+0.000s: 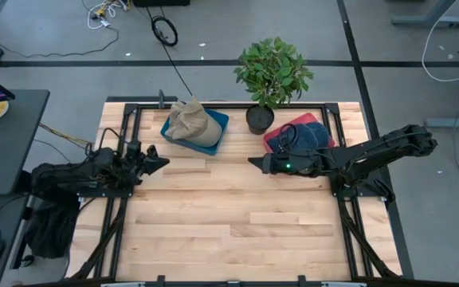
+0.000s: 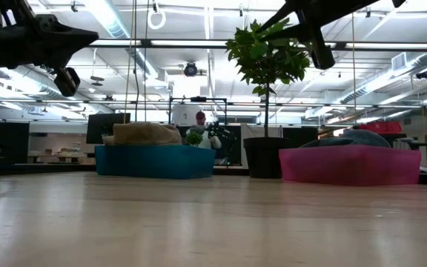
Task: Pick & Place hat
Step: Return to Home Position
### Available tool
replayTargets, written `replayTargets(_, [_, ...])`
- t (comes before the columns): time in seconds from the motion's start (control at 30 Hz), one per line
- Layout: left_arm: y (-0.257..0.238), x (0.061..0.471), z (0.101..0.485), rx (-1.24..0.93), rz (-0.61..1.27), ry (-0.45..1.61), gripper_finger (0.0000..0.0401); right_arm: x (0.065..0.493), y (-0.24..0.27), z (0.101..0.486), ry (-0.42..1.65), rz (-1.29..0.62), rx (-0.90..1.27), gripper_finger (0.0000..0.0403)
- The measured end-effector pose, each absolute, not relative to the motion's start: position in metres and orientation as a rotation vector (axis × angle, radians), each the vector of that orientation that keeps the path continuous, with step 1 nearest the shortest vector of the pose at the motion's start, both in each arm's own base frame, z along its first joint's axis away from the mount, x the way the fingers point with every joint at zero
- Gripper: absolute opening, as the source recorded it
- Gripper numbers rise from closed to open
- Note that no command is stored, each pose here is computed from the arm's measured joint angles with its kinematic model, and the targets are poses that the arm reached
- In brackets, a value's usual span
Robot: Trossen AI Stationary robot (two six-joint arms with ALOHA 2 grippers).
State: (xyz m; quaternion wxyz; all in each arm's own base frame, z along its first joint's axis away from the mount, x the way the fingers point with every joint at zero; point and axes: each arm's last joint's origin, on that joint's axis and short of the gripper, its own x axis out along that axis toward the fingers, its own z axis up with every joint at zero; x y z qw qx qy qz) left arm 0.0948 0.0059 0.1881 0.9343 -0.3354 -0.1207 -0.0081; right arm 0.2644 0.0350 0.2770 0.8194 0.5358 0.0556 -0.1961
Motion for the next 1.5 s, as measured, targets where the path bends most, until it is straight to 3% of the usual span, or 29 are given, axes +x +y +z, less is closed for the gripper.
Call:
replayTargets(0.07, [0.006,0.095,0.188,-0.686,-0.019,-0.248,0.0002,0.264,0.035,0.277,0.134,-0.404,1.094,0.0030])
replayTargets(0.13, [0.005,0.095,0.188,-0.691,-0.022,-0.244,0.0002,0.263,0.036,0.279,0.159,-0.369,1.038,0.0010])
replayTargets(0.3, [0.005,0.095,0.185,-0.735,-0.049,-0.205,0.0002,0.250,0.035,0.294,0.213,-0.215,0.994,0.0006])
replayTargets(0.6, [0.004,0.096,0.185,-0.732,-0.062,-0.193,0.0003,0.210,0.020,0.320,0.164,-0.207,0.876,0.0002])
replayTargets(1.03, [0.004,0.096,0.184,-0.492,-0.033,-0.197,0.0003,0.206,0.011,0.325,0.140,-0.233,0.601,0.0002])
replayTargets(1.17, [0.004,0.096,0.184,-0.425,-0.027,-0.198,0.0003,0.205,0.004,0.316,0.121,-0.240,0.538,0.0002])
replayTargets(1.5, [0.004,0.096,0.185,-0.422,-0.026,-0.198,0.0003,0.178,0.002,0.271,0.017,-0.115,0.612,0.0004])
